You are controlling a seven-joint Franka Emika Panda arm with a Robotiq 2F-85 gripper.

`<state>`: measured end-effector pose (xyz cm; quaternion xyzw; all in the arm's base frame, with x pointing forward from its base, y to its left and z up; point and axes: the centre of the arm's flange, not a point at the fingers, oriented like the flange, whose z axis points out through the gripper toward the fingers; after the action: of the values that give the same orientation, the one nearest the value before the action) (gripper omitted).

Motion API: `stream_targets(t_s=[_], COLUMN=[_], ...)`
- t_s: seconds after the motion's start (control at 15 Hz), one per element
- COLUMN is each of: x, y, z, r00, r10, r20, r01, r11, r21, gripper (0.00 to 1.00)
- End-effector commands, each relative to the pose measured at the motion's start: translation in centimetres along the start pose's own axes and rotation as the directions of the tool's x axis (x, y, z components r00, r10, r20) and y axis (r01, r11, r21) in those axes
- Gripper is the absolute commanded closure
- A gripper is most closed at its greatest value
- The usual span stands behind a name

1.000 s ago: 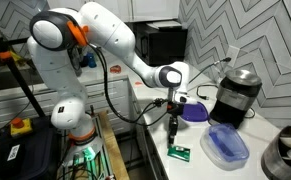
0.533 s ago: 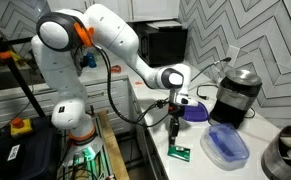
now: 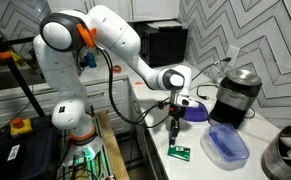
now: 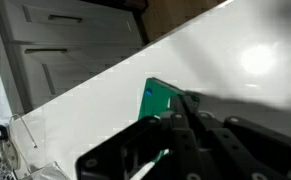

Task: Move the green object to the left

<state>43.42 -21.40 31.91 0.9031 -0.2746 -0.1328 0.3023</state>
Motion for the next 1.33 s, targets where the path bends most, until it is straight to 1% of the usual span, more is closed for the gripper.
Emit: stream_targets(t_s=[0.0,0.2,0.33,0.47,0.53,0.67,0.73,0.8,0.87,0.93,1.0,1.07,1.13,1.27], x=[0.4,0.6,0.6,0.6,0.7,0.7,0.7,0.7,0.7,0.8,0.8,0.3,0.0,-0.2], y=[0.8,2.6,4.5,6.5,7.4,9.0,9.7,10.4,10.9,11.2,11.6,11.9,12.0,11.6], z=[0.0,-1.0,-2.3,-3.9,-4.8,-6.5,-6.9,-7.4,-7.8,-8.0,-8.1,-8.6,-9.0,-9.1], r00=[1.0,0.999,0.995,0.987,0.977,0.958,0.946,0.932,0.925,0.918,0.904,0.886,0.867,0.857], r10=[0.009,0.043,0.079,0.122,0.16,0.22,0.25,0.291,0.314,0.348,0.393,0.429,0.456,0.482], r20=[-0.014,-0.031,-0.06,-0.103,-0.143,-0.185,-0.205,-0.215,-0.214,-0.189,-0.166,-0.174,-0.202,-0.184], r01=[-0.008,-0.043,-0.076,-0.113,-0.137,-0.173,-0.187,-0.212,-0.217,-0.243,-0.279,-0.293,-0.288,-0.271], r11=[1.0,0.999,0.996,0.99,0.978,0.955,0.94,0.921,0.899,0.871,0.839,0.81,0.787,0.724], r21=[0.007,0.019,0.044,0.088,0.158,0.241,0.285,0.328,0.381,0.427,0.466,0.509,0.545,0.635], gripper=[0.99,0.99,0.99,0.99,0.99,0.99,0.99,0.99,0.99,0.99,0.99,0.99,0.99,0.99])
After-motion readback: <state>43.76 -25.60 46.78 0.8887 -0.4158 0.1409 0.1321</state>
